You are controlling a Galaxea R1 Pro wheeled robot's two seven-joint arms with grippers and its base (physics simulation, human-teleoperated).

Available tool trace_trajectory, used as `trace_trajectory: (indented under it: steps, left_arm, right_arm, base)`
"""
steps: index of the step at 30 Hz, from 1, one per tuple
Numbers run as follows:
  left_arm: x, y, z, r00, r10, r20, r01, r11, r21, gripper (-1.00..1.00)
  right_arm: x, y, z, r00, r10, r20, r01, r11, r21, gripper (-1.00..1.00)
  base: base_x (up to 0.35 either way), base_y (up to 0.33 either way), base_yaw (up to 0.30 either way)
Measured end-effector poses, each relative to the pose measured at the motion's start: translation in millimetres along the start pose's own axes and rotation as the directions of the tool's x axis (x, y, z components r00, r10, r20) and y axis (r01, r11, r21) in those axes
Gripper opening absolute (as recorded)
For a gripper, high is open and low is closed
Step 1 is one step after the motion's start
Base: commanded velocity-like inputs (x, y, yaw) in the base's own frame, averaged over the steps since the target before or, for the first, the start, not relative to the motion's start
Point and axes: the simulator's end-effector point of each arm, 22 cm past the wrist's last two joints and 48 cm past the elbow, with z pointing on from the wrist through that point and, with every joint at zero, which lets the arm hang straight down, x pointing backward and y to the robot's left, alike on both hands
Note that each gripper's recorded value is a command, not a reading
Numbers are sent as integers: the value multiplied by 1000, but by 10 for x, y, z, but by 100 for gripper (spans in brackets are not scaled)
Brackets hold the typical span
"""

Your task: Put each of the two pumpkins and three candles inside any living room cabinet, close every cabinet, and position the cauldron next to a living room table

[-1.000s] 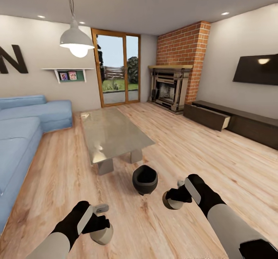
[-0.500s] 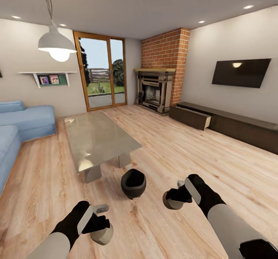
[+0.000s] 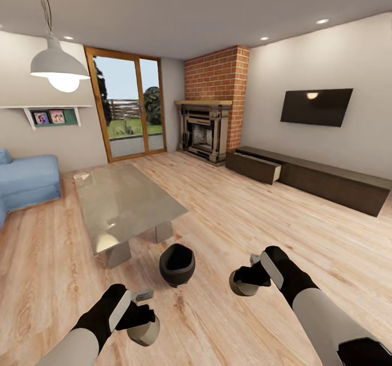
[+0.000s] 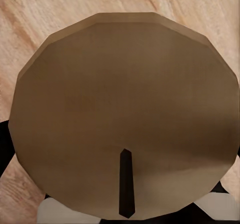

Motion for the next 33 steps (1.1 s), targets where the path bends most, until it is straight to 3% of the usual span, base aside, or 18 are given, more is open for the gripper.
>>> trace_trajectory:
  steps: [33]
  left_arm:
    - [-199, -114, -576, 999, 5, 32, -5, 1000, 6, -100]
  right_arm:
    - [-243, 138, -576, 1000, -6, 31, 7, 1000, -3, -100]
  base:
    - [0, 0, -60]
